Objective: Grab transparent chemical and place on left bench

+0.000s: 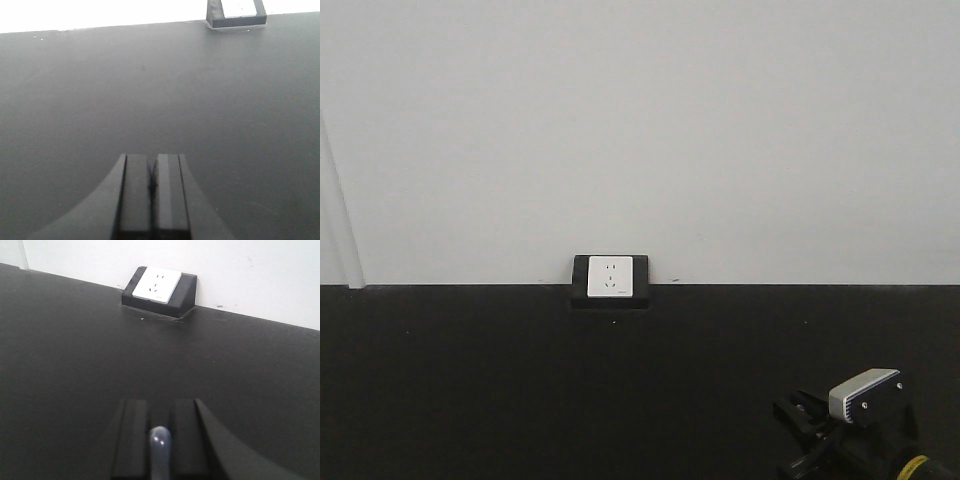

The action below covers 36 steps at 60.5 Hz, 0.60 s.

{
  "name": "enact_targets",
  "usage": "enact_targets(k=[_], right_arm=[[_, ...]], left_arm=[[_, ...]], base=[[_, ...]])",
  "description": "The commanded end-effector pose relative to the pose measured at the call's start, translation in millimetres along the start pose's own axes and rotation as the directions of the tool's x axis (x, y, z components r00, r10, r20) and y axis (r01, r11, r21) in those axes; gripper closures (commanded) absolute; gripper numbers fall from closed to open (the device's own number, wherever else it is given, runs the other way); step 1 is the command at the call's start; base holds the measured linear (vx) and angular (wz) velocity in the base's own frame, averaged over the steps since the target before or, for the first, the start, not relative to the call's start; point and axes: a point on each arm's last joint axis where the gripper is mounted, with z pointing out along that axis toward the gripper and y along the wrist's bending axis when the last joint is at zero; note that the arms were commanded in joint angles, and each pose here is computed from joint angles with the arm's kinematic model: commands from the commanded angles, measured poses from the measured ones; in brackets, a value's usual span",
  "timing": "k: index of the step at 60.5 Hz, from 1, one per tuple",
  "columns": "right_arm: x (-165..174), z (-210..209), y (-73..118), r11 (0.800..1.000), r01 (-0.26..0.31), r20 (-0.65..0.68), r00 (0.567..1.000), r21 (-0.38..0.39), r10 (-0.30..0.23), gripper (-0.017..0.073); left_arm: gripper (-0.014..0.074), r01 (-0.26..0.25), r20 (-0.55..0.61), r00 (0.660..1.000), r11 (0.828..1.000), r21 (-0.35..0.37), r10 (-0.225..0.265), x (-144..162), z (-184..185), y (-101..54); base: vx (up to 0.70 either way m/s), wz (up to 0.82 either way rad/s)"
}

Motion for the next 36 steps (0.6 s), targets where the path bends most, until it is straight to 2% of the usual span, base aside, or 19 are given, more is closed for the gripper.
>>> enact_targets(k=[1, 3, 17, 24, 34, 36], right_arm=[[-24, -1, -1.0, 1.000, 0.021, 0.125, 0.992, -0.001, -0.021, 0.0544], [-24, -1, -1.0, 1.000, 0.021, 0.125, 0.992, -0.001, -0.021, 0.0574], [-38, -7, -0.2, 0.999, 0.037, 0.167, 0.985, 0.009, -0.038, 0.0566], [-65, -22, 2.2, 0.998, 0.053, 0.220, 0.974, 0.033, -0.059, 0.0564], [-115, -61, 10.3, 0.987, 0.122, 0.294, 0.944, 0.109, -0.149, 0.0564], [-124, -70, 12.7, 0.985, 0.121, 0.311, 0.938, 0.124, -0.154, 0.0564]], left_arm=[[0.0597, 0.009, 0.081, 0.997, 1.000, -0.002, -0.009, -3, -1, 0.1], [0.0597, 0.009, 0.081, 0.997, 1.000, -0.002, -0.009, -3, -1, 0.1], [0.0597, 0.009, 0.081, 0.997, 1.000, -0.002, -0.009, -3, -1, 0.1], [0.0597, 0.009, 0.081, 0.997, 1.000, -0.002, -0.009, -3, -1, 0.1], [0.0597, 0.009, 0.081, 0.997, 1.000, -0.002, -0.009, -3, -1, 0.1], [0.0597, 0.009, 0.081, 0.997, 1.000, -0.002, -0.009, -3, -1, 0.1]], base=[[0.00, 0.00], [0.00, 0.00], [0.00, 0.00], [0.00, 0.00], [0.00, 0.00], [0.00, 0.00]])
